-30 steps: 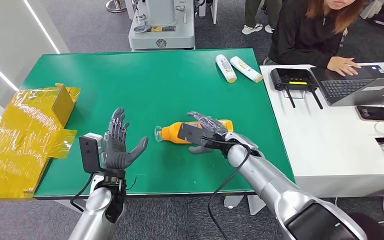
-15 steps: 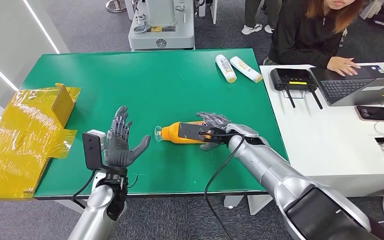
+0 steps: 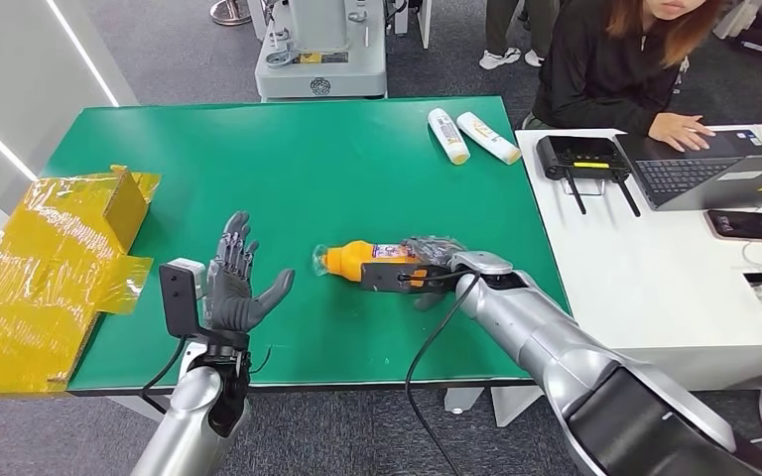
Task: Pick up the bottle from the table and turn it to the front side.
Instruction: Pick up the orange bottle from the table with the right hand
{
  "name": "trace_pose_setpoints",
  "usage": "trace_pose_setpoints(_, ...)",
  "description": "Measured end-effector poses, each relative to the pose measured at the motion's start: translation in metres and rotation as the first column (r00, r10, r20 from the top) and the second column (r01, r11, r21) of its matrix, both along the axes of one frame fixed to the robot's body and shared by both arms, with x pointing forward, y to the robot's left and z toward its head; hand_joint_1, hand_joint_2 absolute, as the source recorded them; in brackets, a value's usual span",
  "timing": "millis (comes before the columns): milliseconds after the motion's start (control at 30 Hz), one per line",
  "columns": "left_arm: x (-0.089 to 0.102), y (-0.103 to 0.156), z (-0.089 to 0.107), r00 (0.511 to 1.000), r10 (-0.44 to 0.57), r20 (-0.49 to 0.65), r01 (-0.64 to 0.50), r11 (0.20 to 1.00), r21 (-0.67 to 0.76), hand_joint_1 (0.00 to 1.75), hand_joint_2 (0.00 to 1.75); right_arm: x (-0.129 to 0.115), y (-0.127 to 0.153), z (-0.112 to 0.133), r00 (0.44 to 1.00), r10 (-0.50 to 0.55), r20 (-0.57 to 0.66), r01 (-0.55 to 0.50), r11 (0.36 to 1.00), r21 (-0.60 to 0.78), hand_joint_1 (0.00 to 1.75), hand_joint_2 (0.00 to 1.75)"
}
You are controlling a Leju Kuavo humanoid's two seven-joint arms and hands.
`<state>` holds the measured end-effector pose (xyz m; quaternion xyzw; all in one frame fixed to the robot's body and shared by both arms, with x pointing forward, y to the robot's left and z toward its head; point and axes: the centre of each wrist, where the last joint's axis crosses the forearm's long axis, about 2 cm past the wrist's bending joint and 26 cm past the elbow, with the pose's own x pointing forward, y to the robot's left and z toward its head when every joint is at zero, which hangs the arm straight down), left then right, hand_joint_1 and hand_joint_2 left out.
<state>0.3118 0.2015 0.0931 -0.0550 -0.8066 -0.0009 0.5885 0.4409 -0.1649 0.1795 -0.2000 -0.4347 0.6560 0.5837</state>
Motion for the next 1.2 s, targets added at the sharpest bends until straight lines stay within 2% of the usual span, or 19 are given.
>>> trace_pose_setpoints(400, -0.002, 0.003, -0.008, 1.000, 0.005, -0.013, -0.005, 1.000, 0.006, 0.00, 1.75, -0.006, -0.002, -0.015, 0.999, 0.031, 0.026, -0.027, 0.989, -0.147, 0.00, 1.75)
trace_pose_setpoints(533, -0.003, 0.004, -0.010, 1.000, 0.006, -0.018, -0.005, 1.000, 0.007, 0.00, 1.75, -0.007, -0.002, -0.017, 0.999, 0.036, 0.037, -0.030, 0.987, -0.161, 0.12, 1.75)
trace_pose_setpoints(667, -0.003, 0.004, -0.011, 1.000, 0.006, -0.022, -0.006, 1.000, 0.008, 0.00, 1.75, -0.008, -0.002, -0.019, 0.998, 0.042, 0.051, -0.032, 0.984, -0.174, 1.72, 1.75)
trace_pose_setpoints(800, -0.003, 0.004, -0.012, 1.000, 0.006, -0.024, -0.006, 1.000, 0.008, 0.00, 1.75, -0.010, -0.002, -0.022, 0.997, 0.046, 0.064, -0.033, 0.983, -0.179, 1.69, 1.75)
trace_pose_setpoints(1200, -0.008, 0.004, -0.017, 0.999, 0.000, -0.037, 0.000, 1.000, 0.007, 0.00, 1.75, -0.015, -0.010, -0.033, 0.990, 0.056, 0.132, -0.038, 0.990, -0.139, 1.75, 1.75)
